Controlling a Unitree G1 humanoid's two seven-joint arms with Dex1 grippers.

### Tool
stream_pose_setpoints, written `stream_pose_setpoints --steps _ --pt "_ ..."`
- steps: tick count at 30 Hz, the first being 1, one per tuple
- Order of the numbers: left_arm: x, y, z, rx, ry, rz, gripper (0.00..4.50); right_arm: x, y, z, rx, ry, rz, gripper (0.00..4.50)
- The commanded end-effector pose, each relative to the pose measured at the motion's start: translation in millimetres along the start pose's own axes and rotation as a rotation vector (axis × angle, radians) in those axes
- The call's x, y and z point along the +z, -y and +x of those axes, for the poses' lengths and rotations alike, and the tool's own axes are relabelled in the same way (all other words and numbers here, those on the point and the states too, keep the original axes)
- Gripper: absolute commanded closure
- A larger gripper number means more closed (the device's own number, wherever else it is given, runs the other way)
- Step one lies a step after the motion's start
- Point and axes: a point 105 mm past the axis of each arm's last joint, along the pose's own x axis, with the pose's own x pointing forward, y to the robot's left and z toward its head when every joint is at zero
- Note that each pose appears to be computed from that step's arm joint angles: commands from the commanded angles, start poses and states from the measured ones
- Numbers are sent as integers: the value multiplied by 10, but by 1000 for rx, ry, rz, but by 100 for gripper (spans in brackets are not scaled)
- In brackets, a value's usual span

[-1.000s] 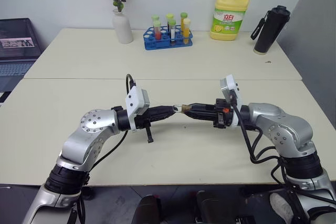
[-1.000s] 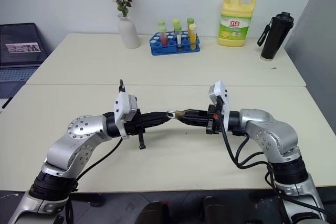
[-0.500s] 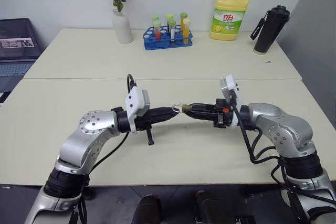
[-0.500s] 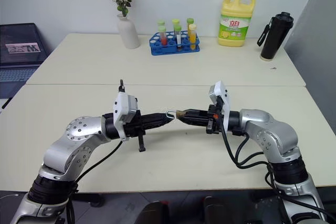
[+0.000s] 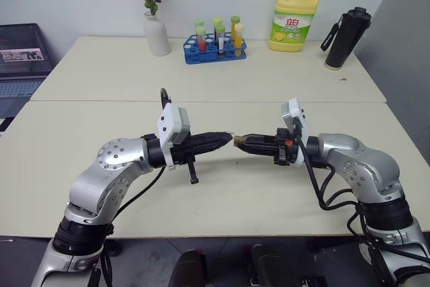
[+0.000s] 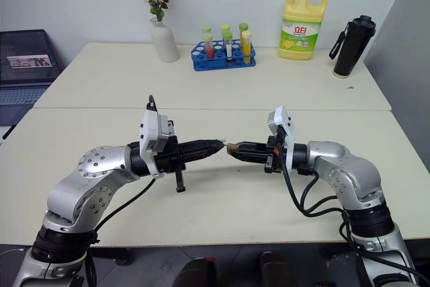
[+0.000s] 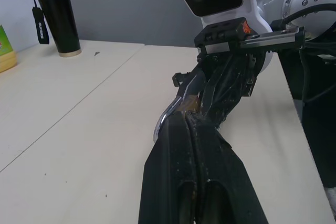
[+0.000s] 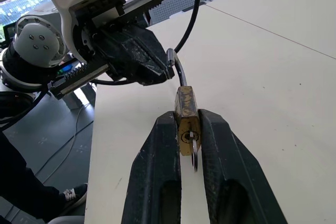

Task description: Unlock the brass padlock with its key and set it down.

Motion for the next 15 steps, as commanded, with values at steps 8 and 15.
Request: stream_pose_setpoints --steps 8,15 --pt "145 -56 10 37 51 45 450 37 -43 -13 17 8 -29 431" --pt "149 -38 3 43 37 90 450 26 -19 -34 5 3 -25 431"
